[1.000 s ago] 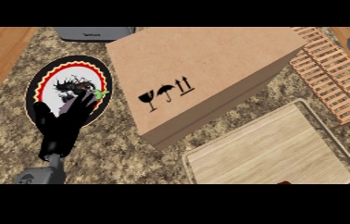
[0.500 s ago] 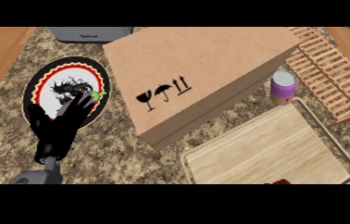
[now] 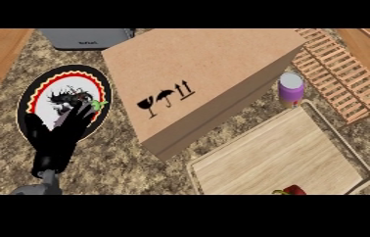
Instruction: Pick the can from the tray and place it in the tiered shelf
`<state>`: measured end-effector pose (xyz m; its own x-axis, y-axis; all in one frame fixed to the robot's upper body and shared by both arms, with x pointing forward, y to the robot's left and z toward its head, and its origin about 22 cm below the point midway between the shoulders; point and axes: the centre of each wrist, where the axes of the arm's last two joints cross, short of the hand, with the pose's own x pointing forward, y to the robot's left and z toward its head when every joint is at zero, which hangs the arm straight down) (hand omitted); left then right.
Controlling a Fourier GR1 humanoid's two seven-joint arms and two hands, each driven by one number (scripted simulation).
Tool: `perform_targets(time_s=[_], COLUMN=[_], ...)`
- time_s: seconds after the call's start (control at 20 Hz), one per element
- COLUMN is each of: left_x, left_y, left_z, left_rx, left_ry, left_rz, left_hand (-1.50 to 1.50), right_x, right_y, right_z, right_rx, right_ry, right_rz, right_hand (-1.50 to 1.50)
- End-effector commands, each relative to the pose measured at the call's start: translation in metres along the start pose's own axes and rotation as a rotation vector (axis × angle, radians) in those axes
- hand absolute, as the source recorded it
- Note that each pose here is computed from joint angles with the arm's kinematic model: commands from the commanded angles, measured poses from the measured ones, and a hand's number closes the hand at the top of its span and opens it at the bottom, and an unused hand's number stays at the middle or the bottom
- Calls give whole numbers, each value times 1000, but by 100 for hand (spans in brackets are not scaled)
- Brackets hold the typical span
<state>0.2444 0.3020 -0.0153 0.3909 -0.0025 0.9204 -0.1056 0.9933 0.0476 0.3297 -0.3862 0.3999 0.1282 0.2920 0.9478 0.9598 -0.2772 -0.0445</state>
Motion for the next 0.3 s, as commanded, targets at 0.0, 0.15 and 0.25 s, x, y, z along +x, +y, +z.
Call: perform_targets(time_s=[0.0,0.15,0.25], left_x=[-12,-16,-24], left_y=[4,14,16], left_z=[3,6,10], left_rx=[50,27,43], left_ry=[67,70,73], left_rz=[13,8,-5], left_hand=[0,0,0], right_x=[1,-11,-23], right_y=[-45,-72,-91], right_z=[-10,-10,-6], right_rx=[-11,35,32], right_ry=[96,87,92], right_rz=[-5,-27,-30], right_hand=[-150,-150,-150])
